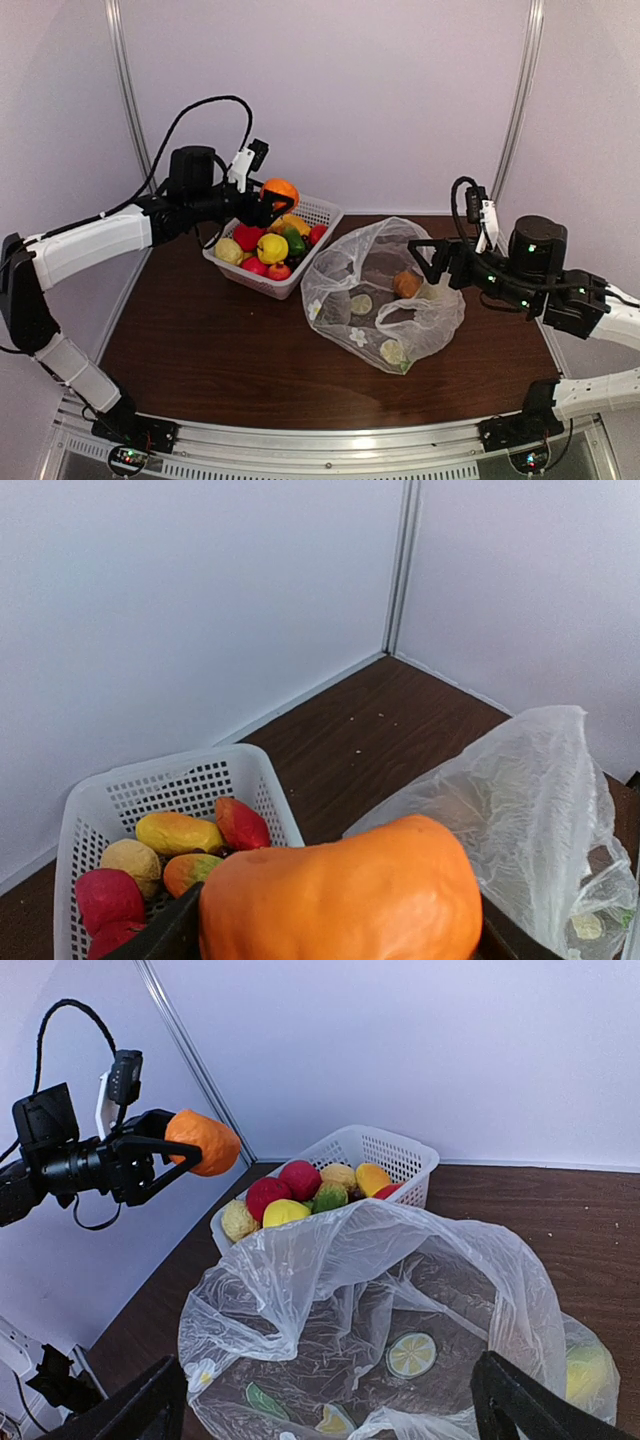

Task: Untie the knot of the plastic bag and take out the fruit
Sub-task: Place the fake fruit in the bin.

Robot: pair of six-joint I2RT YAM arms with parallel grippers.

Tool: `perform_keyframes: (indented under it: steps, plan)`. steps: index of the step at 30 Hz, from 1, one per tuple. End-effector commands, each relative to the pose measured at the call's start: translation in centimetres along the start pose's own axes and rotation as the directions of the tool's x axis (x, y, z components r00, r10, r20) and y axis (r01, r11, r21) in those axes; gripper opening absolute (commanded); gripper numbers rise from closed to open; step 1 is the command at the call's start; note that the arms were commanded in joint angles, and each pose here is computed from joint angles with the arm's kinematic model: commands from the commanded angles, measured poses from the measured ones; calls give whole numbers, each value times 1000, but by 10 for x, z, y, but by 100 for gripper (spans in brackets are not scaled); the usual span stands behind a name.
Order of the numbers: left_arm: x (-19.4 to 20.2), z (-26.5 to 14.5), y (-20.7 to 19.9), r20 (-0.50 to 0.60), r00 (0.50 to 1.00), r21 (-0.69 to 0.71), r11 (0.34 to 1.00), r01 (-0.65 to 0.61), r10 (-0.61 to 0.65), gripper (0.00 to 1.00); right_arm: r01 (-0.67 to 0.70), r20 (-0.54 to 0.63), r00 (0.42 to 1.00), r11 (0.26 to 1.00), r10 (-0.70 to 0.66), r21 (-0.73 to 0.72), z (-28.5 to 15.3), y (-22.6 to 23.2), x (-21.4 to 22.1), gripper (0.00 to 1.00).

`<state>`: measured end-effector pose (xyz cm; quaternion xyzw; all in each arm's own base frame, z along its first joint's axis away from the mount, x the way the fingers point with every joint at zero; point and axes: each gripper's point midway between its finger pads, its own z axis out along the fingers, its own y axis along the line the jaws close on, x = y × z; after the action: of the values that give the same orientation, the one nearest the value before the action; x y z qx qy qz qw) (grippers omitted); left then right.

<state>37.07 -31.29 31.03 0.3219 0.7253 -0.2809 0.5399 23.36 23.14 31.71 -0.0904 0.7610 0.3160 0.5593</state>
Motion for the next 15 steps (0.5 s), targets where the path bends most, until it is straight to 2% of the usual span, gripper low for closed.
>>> perform_keyframes:
  steps: [1, 6, 15]
  plan:
    - [19, 24, 52, -52, 987, -134, 981, 143, -151, 55, 21, -35, 999, 999, -20, 46, 5, -13, 19, 100]
    - [34, 50, 100, -62, 984, -302, 943, 141, -167, 56, 20, -50, 999, 999, -18, 30, 7, -13, 28, 100]
    - [81, 97, 151, -140, 965, -396, 905, 152, -223, 58, 31, -58, 998, 999, -29, 39, 9, -18, 37, 100]
